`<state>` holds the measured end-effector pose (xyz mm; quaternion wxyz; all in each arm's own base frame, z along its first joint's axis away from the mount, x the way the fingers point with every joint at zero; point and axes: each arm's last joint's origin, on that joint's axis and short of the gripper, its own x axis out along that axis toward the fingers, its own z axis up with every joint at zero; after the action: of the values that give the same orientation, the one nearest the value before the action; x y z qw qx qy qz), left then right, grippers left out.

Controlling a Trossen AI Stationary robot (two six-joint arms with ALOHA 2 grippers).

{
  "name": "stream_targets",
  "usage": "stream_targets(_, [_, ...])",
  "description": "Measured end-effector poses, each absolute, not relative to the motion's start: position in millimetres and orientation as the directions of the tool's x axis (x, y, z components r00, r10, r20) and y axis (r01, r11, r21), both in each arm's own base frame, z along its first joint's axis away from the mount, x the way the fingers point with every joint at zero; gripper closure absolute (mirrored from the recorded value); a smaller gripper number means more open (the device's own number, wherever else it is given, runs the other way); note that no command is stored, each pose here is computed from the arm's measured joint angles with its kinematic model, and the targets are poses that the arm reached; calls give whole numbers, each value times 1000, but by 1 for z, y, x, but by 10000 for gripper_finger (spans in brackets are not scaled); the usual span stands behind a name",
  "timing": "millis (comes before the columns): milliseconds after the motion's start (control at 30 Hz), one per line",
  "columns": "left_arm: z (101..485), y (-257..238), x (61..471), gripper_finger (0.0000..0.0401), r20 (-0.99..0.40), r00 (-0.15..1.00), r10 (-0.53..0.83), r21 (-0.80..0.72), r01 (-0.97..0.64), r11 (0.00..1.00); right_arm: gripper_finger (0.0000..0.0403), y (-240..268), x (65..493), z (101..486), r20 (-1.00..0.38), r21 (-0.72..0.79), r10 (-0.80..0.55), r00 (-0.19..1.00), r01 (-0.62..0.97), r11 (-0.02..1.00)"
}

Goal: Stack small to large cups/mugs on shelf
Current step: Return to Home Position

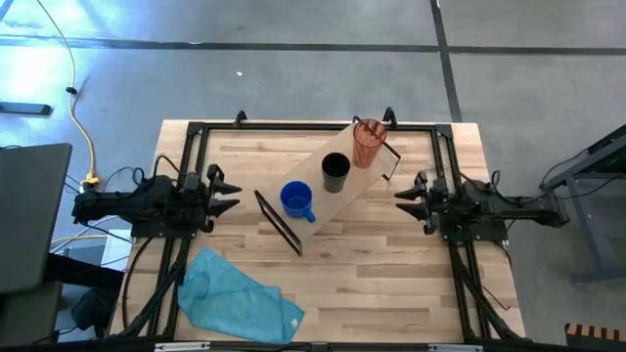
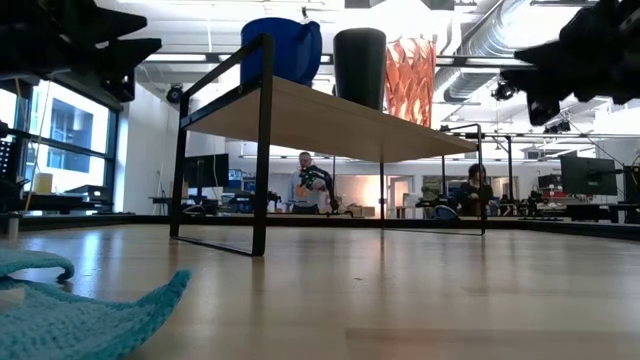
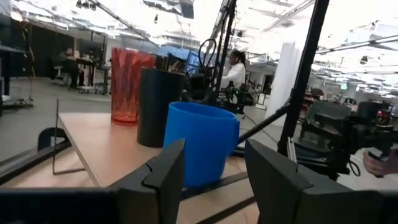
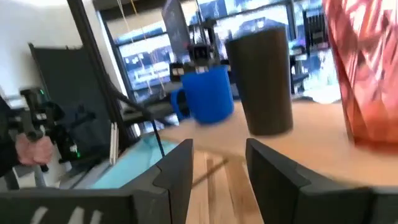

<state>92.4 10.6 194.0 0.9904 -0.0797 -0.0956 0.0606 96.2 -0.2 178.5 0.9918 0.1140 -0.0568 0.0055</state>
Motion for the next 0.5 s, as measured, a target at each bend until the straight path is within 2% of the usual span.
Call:
stream_targets(167, [190, 10, 93, 245, 138, 984, 111, -192, -83, 978, 263, 0, 97, 169, 10, 280, -2, 1000, -1, 960])
stream_targets(500, [182, 10, 94, 245, 51, 993, 107, -205, -95, 974, 263, 0, 97, 168, 3, 202, 2, 1000, -2, 979])
